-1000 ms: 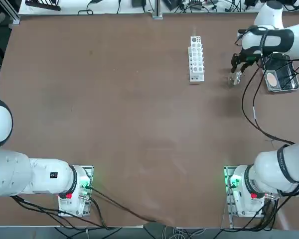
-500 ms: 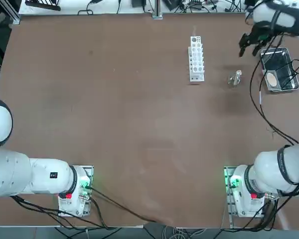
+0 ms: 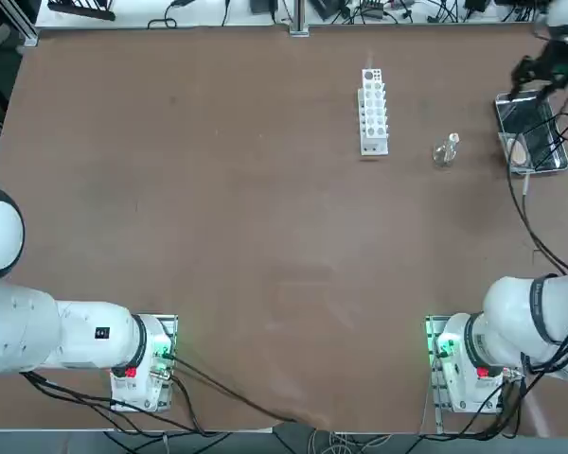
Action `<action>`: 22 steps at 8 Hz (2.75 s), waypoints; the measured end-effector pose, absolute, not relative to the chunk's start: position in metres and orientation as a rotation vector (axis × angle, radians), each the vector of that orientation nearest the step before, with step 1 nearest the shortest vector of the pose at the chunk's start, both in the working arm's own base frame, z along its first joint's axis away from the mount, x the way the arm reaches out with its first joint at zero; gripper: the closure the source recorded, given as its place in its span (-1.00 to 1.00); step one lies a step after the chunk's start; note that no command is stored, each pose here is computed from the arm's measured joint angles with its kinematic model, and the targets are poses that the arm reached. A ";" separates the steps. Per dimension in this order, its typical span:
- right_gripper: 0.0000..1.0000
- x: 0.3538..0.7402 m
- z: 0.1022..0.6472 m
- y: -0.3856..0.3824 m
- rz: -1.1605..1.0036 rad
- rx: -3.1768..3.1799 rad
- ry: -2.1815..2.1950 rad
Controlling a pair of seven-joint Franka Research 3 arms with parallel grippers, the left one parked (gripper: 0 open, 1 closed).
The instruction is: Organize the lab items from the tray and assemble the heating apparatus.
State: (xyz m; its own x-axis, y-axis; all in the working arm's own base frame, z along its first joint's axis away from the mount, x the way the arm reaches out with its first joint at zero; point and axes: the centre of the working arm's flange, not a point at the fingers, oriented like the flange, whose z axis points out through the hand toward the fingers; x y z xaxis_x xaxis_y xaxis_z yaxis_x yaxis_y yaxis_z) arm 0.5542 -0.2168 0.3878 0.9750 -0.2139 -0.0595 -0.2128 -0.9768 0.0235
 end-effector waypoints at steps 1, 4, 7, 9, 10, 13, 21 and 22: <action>-0.91 0.545 0.385 -0.253 -0.038 3.089 -0.452; -0.86 0.536 0.371 -0.304 0.111 2.992 -0.864; -0.72 0.528 0.339 -0.338 0.173 2.958 -1.083; -0.61 0.528 0.326 -0.346 0.169 2.971 -1.157; -0.59 0.528 0.322 -0.349 0.166 2.972 -1.171; -0.51 0.525 0.306 -0.370 0.194 2.952 -1.227; 0.08 0.528 0.291 -0.373 0.202 2.951 -1.315; 0.12 0.528 0.291 -0.372 0.201 2.951 -1.317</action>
